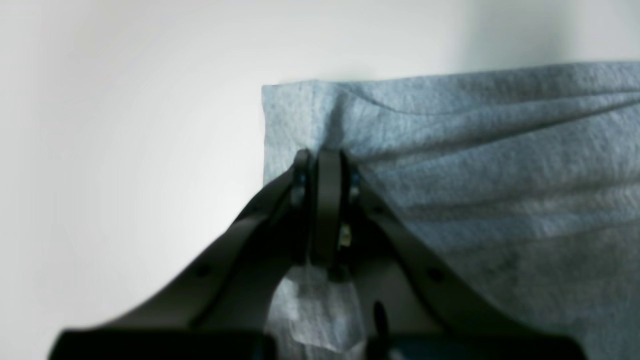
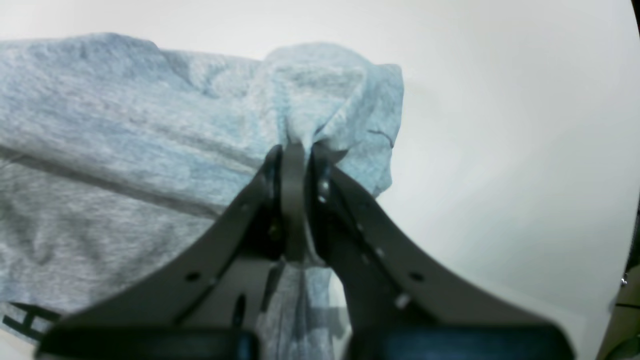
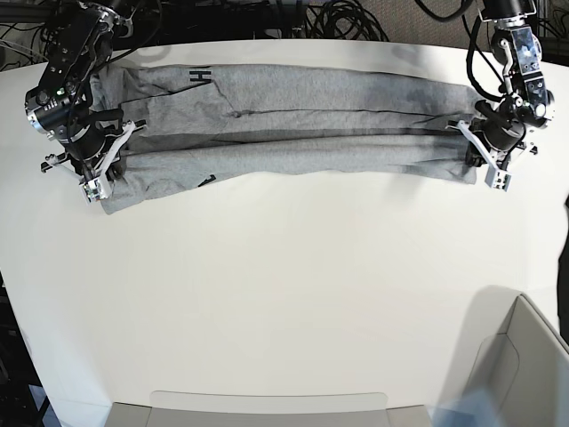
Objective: Fold the T-shirt properly
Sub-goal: 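Lift the hem and fold it over toward the collar edge, then lower the hem onto the folded shirt and open both grippers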
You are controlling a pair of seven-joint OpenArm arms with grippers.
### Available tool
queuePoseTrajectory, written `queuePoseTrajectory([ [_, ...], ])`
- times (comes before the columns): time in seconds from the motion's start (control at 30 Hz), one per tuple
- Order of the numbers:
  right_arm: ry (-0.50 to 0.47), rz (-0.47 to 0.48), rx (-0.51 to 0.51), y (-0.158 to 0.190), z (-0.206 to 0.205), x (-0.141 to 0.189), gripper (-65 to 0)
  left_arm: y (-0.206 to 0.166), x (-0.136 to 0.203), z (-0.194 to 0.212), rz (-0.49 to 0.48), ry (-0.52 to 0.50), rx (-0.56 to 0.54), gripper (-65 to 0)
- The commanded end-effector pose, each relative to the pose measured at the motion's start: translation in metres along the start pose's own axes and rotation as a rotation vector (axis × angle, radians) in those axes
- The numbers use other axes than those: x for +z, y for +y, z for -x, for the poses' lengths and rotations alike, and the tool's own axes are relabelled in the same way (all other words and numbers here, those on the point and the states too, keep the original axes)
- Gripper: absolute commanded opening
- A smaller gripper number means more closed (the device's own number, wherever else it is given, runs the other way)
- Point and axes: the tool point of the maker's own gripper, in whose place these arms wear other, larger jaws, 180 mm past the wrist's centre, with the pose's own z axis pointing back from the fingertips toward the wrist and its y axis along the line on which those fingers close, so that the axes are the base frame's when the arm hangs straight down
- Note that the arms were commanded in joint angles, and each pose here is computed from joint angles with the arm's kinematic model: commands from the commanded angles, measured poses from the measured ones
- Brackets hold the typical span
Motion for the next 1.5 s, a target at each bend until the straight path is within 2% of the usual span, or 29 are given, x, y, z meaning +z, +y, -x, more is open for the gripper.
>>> queuePoseTrajectory([
  [0.0, -0.029, 0.029, 0.029, -0.009, -0.01, 0.006, -65.0, 0.014, 0.007, -0.011, -0.04, -0.027, -0.015, -65.0],
  [0.13, -0.035, 0.034, 0.042, -0.006, -0.011, 0.011, -65.0, 0.01, 0.017, -0.023, -0.046, -0.06, -0.052, -65.0],
  [0.27, -0.023, 0.033, 0.048, -0.003, -0.005, 0.015, -65.0, 0.004, 0.029, -0.023, -0.053, -0.036, -0.093, -65.0],
  [0.53, 0.033, 0.007, 0.045, 0.008, 0.02, 0.017, -65.0, 0.004, 0.029, -0.015, -0.052, -0.004, -0.094, -65.0],
  [0.8, 0.078, -0.018, 0.034, 0.017, 0.04, 0.018, -65.0, 0.009, 0.033, 0.019, -0.062, 0.057, -0.051, -65.0],
  [1.0, 0.041, -0.043, -0.009, 0.032, 0.036, 0.015, -65.0, 0.012, 0.02, 0.042, -0.047, 0.095, -0.003, -65.0],
  [1.07, 0.048, -0.049, -0.014, 0.035, 0.039, 0.015, -65.0, 0.012, 0.019, 0.042, -0.046, 0.091, 0.0, -61.2],
  [1.23, 0.057, -0.059, -0.014, 0.039, 0.044, 0.016, -51.9, 0.014, 0.021, 0.042, -0.052, 0.083, 0.009, -43.1],
  [1.33, 0.057, -0.061, -0.01, 0.039, 0.044, 0.016, -46.3, 0.022, 0.023, 0.036, -0.07, 0.043, 0.021, -40.9],
  [1.4, 0.057, -0.061, -0.012, 0.04, 0.044, 0.016, -45.6, 0.023, 0.025, 0.034, -0.07, 0.035, 0.018, -40.8],
  [1.47, 0.058, -0.062, -0.012, 0.04, 0.044, 0.016, -45.6, 0.015, 0.028, 0.026, -0.031, 0.018, -0.039, -40.8],
])
